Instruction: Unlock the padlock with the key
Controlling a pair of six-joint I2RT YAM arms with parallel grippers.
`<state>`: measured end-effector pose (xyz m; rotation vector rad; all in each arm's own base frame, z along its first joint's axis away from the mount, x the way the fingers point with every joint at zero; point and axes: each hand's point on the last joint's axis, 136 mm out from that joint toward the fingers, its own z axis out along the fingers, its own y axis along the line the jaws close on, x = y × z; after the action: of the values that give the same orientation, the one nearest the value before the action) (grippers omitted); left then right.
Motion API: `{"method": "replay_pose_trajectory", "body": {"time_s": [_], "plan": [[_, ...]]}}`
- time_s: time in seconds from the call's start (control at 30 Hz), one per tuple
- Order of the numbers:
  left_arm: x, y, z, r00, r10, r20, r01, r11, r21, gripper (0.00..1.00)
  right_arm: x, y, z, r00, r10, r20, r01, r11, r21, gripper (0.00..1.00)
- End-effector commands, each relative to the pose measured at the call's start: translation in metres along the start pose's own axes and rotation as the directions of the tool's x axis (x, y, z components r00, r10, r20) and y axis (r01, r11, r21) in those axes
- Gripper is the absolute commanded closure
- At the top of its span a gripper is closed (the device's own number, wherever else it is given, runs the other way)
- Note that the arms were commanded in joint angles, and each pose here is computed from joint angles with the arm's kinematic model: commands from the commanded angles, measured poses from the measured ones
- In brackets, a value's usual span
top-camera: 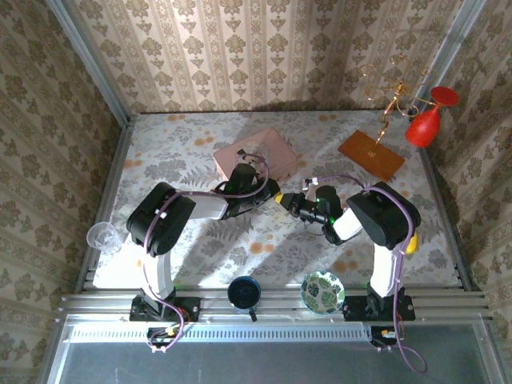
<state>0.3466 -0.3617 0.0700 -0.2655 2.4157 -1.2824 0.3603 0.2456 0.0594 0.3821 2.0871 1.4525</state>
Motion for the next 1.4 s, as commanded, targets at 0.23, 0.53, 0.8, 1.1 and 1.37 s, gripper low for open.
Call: {"method": "replay_pose_trajectory", "body": {"time_s": [0.23,0.53,0.8,1.1,1.37], "plan": [[0.029,-0.028,-0.003,0.988,-0.082,-0.129,0.103,0.981,0.163,0.58,-0.035,-0.008,0.001,0.984,0.097,0.147,-0.097,0.995,-0.003,1.0],[0.029,-0.025,-0.003,0.987,-0.1,-0.129,0.12,0.98,0.161,0.89,-0.04,0.004,0.008,0.985,0.107,0.132,-0.102,0.994,-0.042,1.0],[0.028,-0.026,-0.001,0.986,-0.101,-0.133,0.122,0.979,0.163,1.0,-0.035,0.001,0.007,0.987,0.107,0.116,-0.104,0.994,-0.034,0.91],[0.025,-0.027,-0.005,0.99,-0.075,-0.118,0.091,0.987,0.131,1.0,-0.031,-0.007,-0.002,0.991,0.059,0.121,-0.064,0.997,0.044,0.54],[0.02,-0.026,-0.012,0.993,-0.057,-0.1,0.065,0.995,0.077,1.0,-0.029,-0.008,-0.027,0.99,-0.072,0.117,0.049,0.981,0.188,0.42]]}}
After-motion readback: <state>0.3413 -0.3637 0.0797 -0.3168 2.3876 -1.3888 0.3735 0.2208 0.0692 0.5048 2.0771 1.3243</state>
